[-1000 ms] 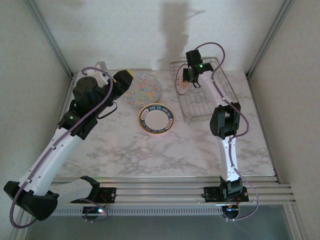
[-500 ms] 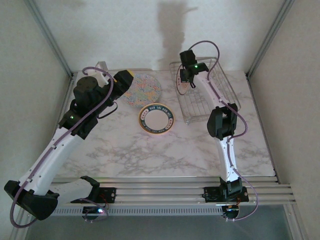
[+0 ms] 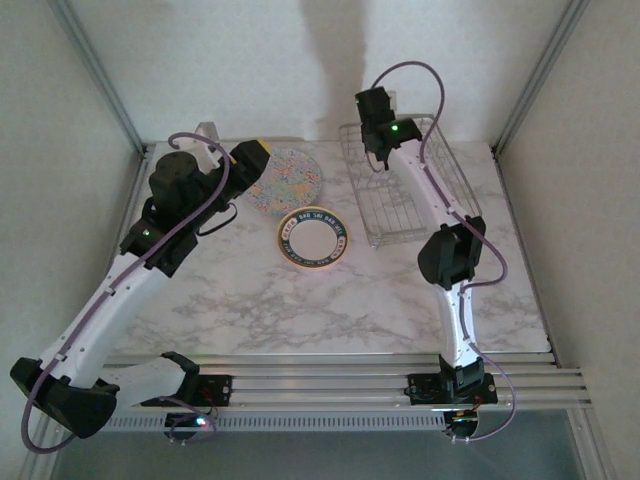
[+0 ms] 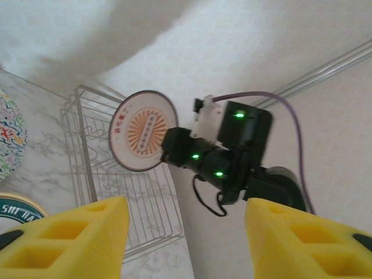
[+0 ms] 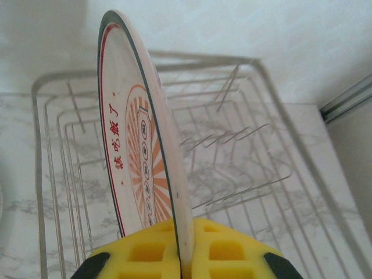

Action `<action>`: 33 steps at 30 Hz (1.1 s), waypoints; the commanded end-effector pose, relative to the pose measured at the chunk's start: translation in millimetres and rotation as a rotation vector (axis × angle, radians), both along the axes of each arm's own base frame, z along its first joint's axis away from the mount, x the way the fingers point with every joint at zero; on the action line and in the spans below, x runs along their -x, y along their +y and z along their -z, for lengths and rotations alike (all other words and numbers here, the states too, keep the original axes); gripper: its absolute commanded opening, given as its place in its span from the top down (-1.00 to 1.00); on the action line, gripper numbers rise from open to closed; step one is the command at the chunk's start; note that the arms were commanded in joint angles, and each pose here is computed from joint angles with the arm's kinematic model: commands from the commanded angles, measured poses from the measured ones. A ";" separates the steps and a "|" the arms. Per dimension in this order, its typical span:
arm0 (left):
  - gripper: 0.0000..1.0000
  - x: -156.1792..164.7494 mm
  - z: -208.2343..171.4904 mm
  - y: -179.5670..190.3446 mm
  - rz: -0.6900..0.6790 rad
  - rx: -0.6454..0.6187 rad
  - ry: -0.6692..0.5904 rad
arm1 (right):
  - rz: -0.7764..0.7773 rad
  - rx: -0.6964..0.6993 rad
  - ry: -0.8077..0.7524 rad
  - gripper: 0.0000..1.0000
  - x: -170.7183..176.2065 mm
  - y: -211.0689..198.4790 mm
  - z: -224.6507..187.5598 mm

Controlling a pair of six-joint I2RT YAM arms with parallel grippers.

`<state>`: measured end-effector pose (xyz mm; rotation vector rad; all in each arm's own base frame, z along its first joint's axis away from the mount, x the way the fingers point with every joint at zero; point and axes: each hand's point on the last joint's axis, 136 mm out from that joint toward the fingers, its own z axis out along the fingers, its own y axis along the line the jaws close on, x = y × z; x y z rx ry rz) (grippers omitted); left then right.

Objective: Unload the plates from the dish rack

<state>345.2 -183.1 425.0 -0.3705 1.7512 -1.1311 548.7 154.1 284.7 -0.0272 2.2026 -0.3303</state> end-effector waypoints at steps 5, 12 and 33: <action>-0.10 -11.5 24.8 -28.0 0.107 0.021 0.062 | 0.045 -0.051 -0.186 1.00 41.6 -27.1 -95.2; -0.14 -31.8 52.1 -61.8 0.225 0.046 0.132 | 0.003 -0.246 -0.170 1.00 88.4 -34.9 -114.6; -0.25 -71.8 108.1 -126.4 0.400 0.045 0.258 | -0.232 -1.009 0.139 1.00 162.4 23.9 -90.9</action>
